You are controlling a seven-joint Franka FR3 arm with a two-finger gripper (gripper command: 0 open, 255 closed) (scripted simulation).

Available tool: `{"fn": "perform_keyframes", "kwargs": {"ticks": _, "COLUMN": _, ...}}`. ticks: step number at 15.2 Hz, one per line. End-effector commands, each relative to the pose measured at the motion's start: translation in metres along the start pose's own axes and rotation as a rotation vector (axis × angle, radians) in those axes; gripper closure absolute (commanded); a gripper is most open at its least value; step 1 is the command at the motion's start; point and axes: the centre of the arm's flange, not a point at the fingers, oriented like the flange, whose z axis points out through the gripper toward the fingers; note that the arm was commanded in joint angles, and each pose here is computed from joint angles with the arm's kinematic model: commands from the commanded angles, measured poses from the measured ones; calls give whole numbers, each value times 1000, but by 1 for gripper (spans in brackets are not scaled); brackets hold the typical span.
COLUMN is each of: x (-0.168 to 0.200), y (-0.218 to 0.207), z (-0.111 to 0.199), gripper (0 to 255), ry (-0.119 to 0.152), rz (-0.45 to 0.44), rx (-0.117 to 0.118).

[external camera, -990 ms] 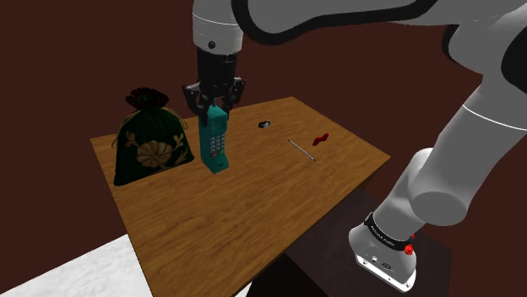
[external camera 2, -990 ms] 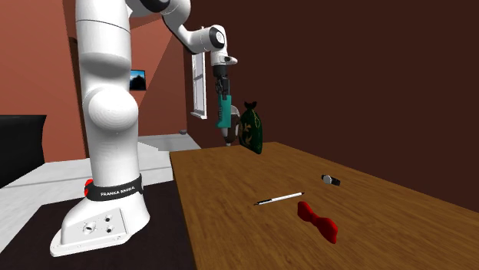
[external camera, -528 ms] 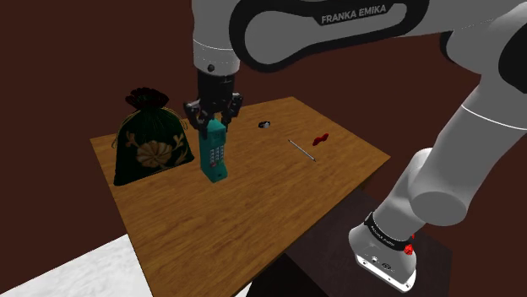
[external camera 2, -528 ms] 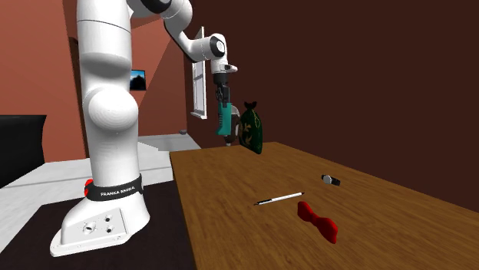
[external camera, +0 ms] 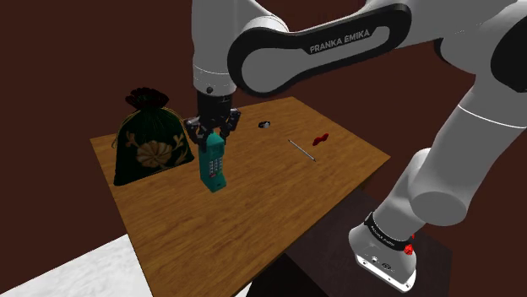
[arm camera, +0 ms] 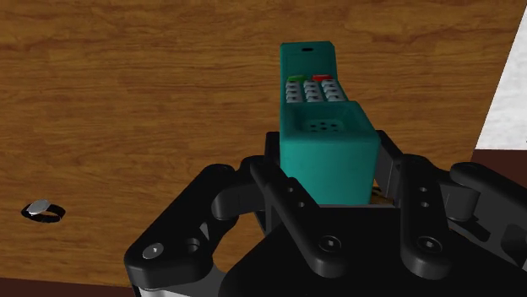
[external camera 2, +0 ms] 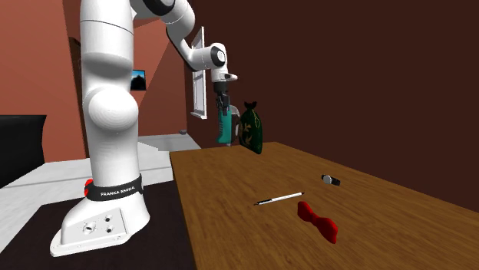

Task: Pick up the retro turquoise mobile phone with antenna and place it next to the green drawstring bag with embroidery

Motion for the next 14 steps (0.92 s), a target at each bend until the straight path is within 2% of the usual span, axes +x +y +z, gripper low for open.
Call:
{"fn": "perform_keyframes", "kwargs": {"ticks": 1, "x": 0, "y": 0, "z": 10, "gripper": 255, "ry": 1, "rz": 0, "rx": 1}}
{"fn": "perform_keyframes", "kwargs": {"ticks": 14, "x": -4, "y": -4, "z": 79, "gripper": 255, "ry": 1, "rz": 0, "rx": 1}}
